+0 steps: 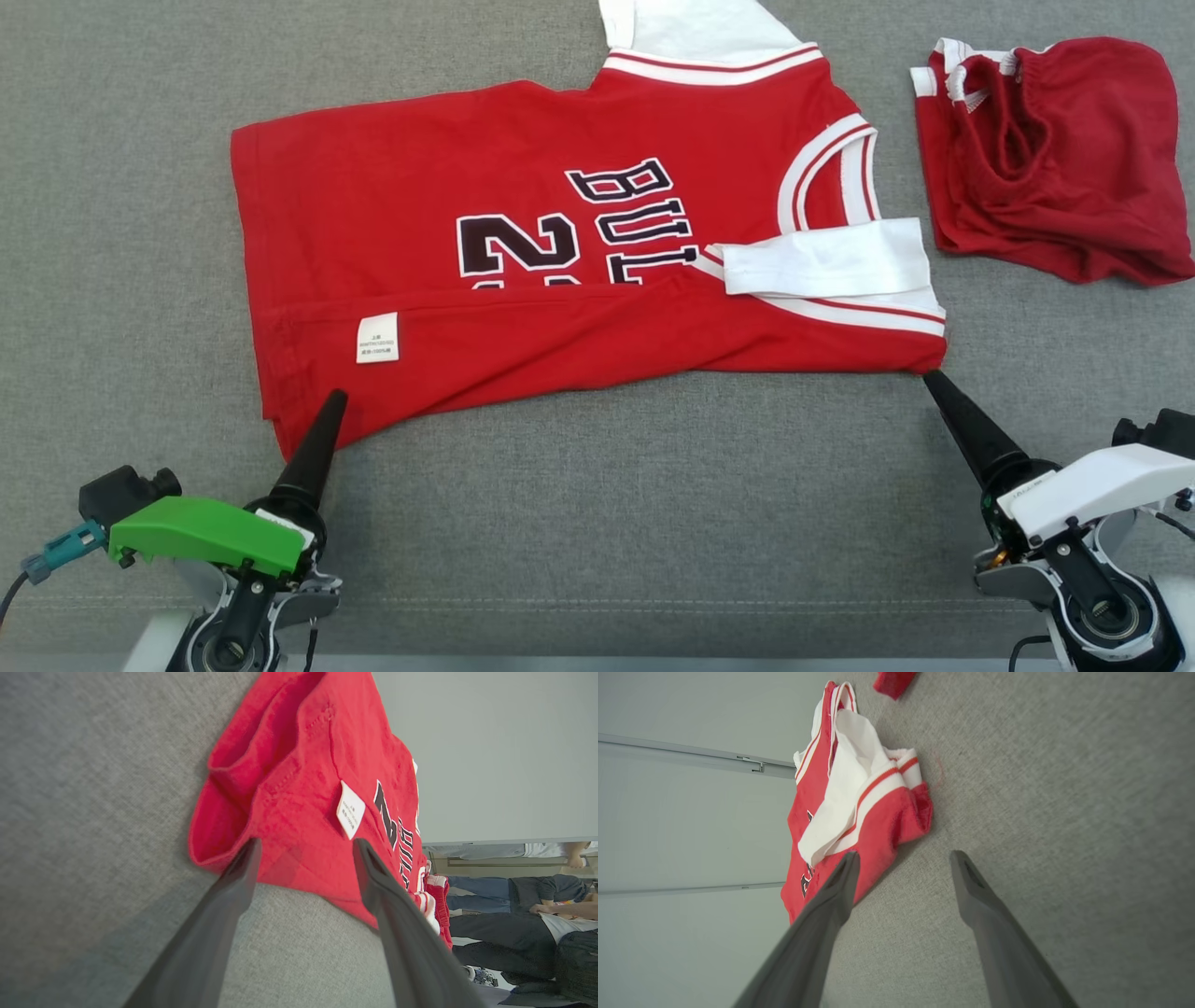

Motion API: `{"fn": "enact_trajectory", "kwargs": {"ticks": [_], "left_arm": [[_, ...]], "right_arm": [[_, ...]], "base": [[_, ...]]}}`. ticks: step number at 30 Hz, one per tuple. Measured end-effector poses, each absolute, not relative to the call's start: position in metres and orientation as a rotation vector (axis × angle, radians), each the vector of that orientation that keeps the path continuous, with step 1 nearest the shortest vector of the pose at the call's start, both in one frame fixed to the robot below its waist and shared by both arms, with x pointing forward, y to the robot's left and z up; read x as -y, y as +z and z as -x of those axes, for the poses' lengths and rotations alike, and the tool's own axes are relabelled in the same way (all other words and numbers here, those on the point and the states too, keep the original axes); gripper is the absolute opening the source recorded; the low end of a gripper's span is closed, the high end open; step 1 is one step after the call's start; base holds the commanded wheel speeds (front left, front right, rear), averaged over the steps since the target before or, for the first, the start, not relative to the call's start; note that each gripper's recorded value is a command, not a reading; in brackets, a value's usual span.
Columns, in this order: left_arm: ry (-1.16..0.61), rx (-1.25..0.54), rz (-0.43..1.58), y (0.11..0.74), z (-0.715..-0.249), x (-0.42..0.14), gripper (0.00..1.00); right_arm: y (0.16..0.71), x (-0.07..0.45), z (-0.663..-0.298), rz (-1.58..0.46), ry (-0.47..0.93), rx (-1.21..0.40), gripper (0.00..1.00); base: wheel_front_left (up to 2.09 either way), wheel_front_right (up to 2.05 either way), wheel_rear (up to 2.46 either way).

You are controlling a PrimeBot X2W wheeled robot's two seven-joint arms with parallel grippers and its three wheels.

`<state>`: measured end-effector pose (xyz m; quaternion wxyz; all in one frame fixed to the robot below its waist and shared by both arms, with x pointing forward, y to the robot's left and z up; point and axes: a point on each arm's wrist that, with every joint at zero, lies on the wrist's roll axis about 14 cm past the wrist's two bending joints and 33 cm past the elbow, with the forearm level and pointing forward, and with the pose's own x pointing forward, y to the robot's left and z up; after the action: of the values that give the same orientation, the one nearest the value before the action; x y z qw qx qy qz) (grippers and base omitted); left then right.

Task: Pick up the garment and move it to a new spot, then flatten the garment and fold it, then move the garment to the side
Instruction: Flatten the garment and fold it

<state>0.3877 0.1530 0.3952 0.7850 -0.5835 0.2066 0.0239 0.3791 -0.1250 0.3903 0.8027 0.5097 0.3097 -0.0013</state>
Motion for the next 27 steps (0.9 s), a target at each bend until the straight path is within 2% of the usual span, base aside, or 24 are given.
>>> {"fn": "enact_trajectory", "kwargs": {"ticks": [11, 16, 23, 27], "left_arm": [[0.056, -0.426, 1.253, 0.403, -0.389, -0.156, 1.00], [0.012, -0.505, 1.280, 0.400, -0.373, -0.130, 1.00], [0.061, -0.485, 1.307, 0.396, -0.375, -0.137, 1.00], [0.097, -0.457, 1.301, 0.394, -0.380, -0.149, 1.00]], "right_arm": [[0.383, 0.112, -0.369, -1.113, 0.009, -0.690, 1.00], [0.380, 0.109, -0.365, -1.120, 0.005, -0.703, 1.00], [0.377, 0.104, -0.372, -1.122, 0.010, -0.703, 1.00], [0.381, 0.099, -0.389, -1.129, 0.025, -0.671, 1.00]], "base": [[0.00, 0.00, 0.00], [0.00, 0.00, 0.00], [0.00, 0.00, 0.00], [0.00, 0.00, 0.00]]}}
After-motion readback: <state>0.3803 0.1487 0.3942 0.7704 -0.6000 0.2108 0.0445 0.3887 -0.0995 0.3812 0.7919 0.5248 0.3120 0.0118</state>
